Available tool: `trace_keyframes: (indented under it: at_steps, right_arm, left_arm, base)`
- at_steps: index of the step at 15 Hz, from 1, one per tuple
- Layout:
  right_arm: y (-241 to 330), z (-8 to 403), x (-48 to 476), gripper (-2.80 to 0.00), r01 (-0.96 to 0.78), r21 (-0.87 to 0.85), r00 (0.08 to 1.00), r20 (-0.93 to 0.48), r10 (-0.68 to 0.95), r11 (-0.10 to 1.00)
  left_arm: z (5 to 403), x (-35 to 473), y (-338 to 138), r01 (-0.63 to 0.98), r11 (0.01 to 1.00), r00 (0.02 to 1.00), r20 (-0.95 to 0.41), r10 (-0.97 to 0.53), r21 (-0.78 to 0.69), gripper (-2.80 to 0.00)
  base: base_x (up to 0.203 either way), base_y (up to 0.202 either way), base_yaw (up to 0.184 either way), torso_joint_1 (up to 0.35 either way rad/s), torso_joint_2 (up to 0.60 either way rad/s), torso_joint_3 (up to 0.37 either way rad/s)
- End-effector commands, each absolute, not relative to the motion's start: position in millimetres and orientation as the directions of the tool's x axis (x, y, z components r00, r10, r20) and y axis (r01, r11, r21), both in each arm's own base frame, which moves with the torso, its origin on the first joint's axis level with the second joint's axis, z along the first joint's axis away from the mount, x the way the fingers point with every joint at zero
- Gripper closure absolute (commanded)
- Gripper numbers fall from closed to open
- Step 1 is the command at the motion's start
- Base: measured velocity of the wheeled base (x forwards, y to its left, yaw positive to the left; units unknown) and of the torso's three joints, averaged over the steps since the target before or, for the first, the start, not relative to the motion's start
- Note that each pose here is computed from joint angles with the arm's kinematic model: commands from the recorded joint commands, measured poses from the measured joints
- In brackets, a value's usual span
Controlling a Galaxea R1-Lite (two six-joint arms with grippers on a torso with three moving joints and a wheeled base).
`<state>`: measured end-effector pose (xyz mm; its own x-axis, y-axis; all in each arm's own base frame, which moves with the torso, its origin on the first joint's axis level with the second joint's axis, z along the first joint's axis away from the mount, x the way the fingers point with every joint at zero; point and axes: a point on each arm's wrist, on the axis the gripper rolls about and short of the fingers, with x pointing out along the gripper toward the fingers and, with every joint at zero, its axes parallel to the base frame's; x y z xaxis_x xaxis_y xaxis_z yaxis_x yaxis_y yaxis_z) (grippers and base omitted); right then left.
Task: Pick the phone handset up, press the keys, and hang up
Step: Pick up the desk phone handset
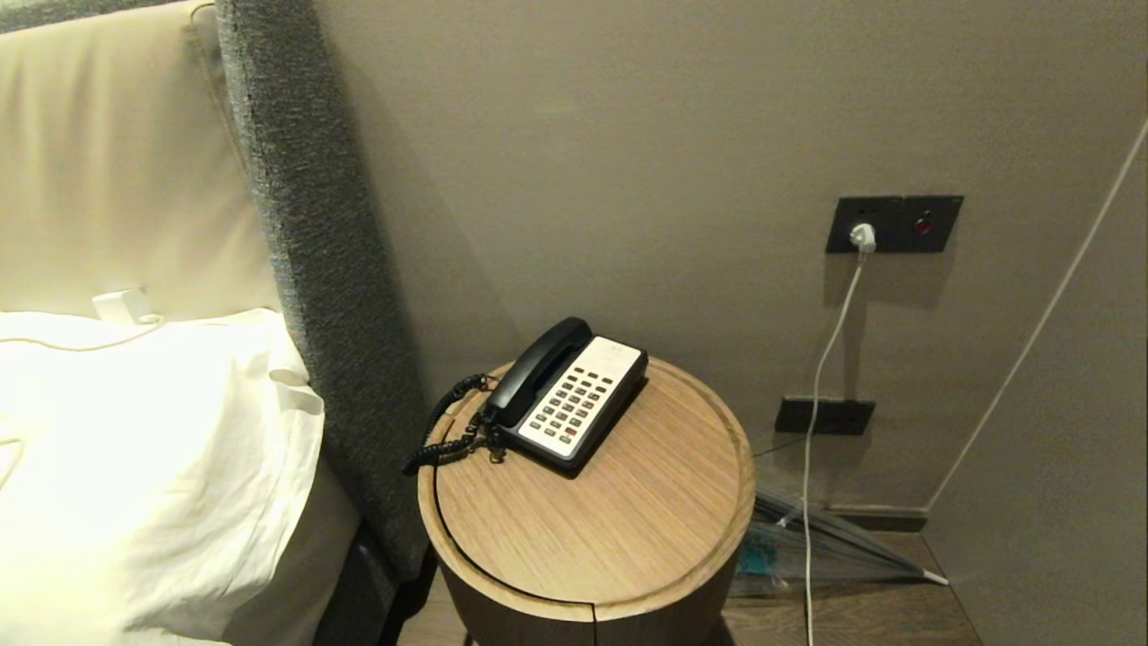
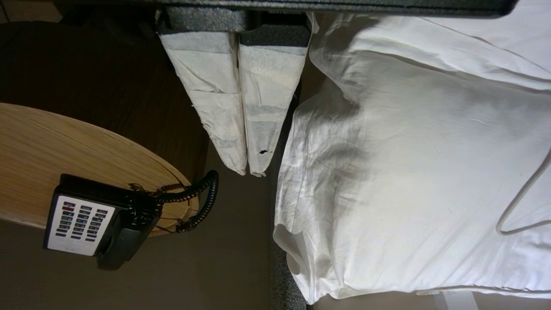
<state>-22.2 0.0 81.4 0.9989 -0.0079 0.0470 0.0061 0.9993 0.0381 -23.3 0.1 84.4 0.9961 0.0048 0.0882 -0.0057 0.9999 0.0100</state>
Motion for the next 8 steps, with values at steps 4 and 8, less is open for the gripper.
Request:
trace_keyframes:
  at_steps: [4,8]
  right_arm:
    - [0.0,75.6,-20.5,0.00,0.007,0.038,1.000,0.025,-0.008,0.999]
    - [0.0,75.6,-20.5,0.00,0.007,0.038,1.000,0.025,-0.008,0.999]
  left_arm:
    - [73.1,-20.0,0.1,-0.007,1.000,0.999,0.046,0.006,0.009,0.00]
    - [73.3,-20.0,0.1,-0.007,1.000,0.999,0.047,0.006,0.009,0.00]
  base:
    - [0.000,0.000,0.000,0.004,0.00,-0.199]
    - [0.000,0.000,0.000,0.001,0.00,-0.197]
